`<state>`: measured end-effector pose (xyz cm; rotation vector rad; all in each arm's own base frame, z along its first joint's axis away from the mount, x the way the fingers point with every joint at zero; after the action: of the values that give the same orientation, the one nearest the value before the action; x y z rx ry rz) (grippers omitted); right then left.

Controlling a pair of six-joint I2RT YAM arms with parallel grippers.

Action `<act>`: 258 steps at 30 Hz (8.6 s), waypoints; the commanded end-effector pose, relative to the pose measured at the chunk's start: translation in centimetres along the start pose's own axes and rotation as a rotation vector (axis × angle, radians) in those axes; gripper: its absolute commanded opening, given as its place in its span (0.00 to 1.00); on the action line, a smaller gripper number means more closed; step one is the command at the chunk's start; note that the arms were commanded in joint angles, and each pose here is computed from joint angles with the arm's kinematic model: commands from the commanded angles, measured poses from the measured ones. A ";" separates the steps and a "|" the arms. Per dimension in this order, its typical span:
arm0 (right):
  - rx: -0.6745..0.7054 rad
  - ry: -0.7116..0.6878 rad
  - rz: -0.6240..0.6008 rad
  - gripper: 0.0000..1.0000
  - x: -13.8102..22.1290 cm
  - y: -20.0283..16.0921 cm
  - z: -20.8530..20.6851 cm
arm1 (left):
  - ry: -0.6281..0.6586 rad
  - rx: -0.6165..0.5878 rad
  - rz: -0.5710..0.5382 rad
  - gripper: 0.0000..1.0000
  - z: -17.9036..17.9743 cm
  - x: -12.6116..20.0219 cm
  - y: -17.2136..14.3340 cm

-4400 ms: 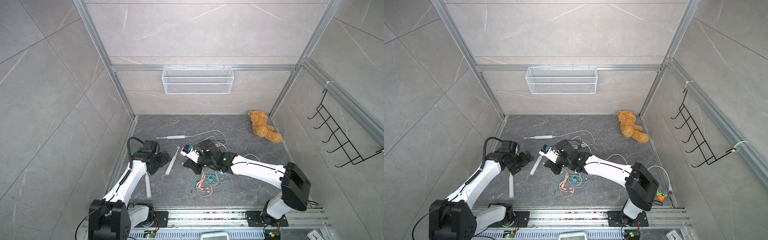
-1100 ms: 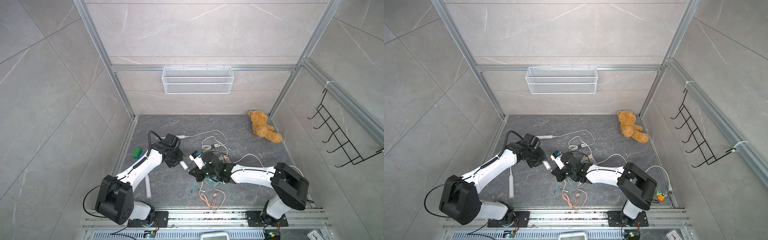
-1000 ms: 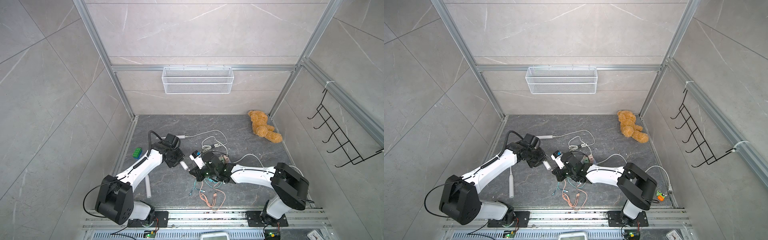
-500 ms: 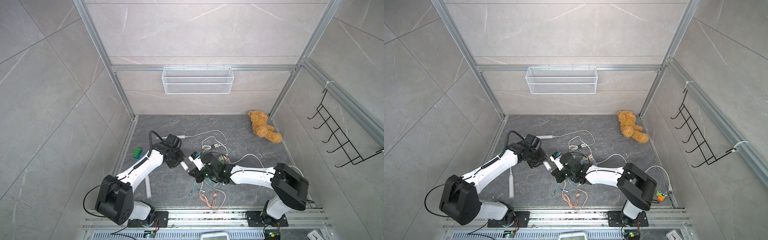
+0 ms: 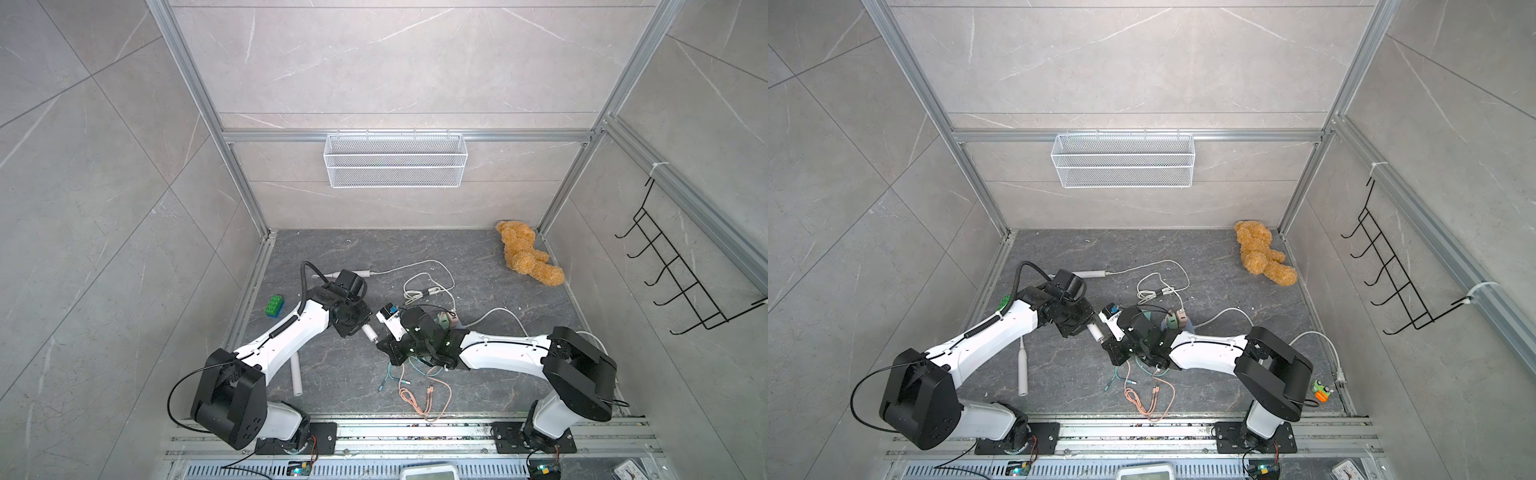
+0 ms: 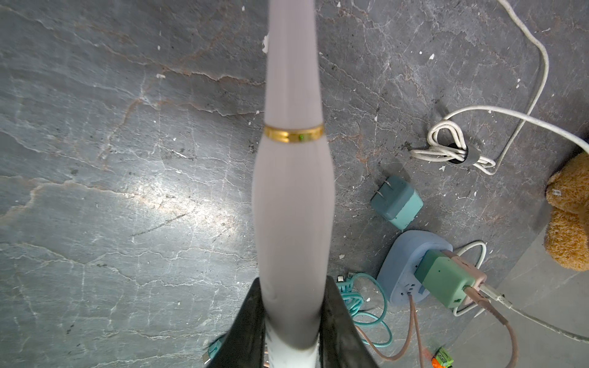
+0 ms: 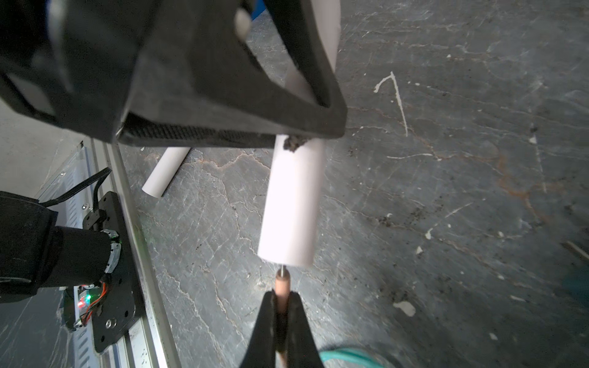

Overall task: Charge the electric toothbrush
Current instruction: Insert the charging cable into the electric toothbrush, then place the electric toothbrush at the center of the board, then pick up the charging cable from the center of the board.

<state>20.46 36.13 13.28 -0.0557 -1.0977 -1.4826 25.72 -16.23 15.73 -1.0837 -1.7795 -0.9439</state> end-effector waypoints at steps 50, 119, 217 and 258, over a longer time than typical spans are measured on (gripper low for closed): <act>0.050 -0.098 -0.355 0.00 4.1 4.0 0.7 | -0.012 0.000 0.111 0.00 -1.7 -1.1 -7.9; -0.208 -0.492 0.056 0.66 -0.9 5.1 -2.8 | -0.125 0.233 0.008 0.00 10.1 -6.0 14.5; -0.663 0.451 -0.385 0.00 14.6 7.4 5.2 | -1.223 -0.263 -0.453 0.44 -10.8 12.4 -2.7; -0.758 0.678 -0.334 0.00 12.4 4.9 3.6 | -1.257 -0.346 -0.406 0.03 -12.1 13.0 -3.5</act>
<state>19.26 29.77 26.47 0.1259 0.0005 -1.9775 22.15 -24.03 28.19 -1.7495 -2.8960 -0.8114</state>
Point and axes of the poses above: each gripper's point midway between its finger pads, its own x axis back along the fingers, its own z axis along the line the jaws close on, y = z × x, the point moved 5 cm from there along x, back along the fingers, and after that the axes turned 15 degrees about -x, right-handed, at the moved point
